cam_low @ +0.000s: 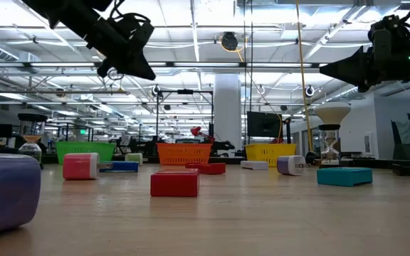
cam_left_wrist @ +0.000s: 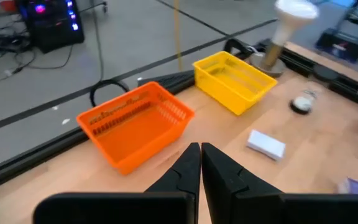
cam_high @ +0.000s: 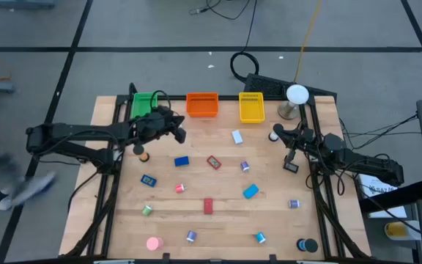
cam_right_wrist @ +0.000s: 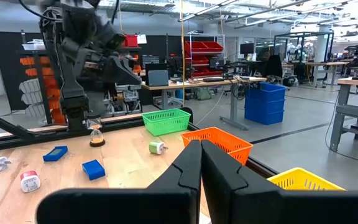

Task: Pick & Place Office items
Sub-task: Put the top green charger adaptor into the green bin

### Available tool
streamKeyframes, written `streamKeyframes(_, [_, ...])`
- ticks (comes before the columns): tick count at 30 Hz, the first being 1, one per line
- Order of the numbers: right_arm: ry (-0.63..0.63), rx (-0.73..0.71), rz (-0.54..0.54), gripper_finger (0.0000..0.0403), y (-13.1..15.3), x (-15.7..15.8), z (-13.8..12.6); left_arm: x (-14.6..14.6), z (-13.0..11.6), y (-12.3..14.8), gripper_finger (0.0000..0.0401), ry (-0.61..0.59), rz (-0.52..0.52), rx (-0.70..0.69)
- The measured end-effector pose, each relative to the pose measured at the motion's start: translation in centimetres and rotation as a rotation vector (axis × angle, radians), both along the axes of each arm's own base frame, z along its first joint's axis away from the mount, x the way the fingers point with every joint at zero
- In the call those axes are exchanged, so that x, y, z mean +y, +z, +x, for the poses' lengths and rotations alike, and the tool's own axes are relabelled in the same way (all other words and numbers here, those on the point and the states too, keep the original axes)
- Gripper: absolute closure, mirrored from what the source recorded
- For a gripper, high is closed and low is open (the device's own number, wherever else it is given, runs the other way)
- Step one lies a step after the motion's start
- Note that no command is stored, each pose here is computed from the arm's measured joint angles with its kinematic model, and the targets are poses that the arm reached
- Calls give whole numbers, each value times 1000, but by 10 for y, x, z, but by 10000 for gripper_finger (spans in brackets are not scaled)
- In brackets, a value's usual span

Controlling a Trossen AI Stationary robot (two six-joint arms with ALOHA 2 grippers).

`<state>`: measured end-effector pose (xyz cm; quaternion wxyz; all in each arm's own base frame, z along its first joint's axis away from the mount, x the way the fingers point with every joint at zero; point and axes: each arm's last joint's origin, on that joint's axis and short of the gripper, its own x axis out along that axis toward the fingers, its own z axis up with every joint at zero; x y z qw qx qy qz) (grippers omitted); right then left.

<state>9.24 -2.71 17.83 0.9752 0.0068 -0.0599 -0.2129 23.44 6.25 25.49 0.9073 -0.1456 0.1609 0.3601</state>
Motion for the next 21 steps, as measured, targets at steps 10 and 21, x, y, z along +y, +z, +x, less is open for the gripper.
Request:
streamKeyframes(10, [0,0,0,399,0,0,0,2,2,-4,382,-10,-30,6])
streamKeyframes(21, [0,0,0,399,0,0,0,0,0,-9,382,-22,-37,74])
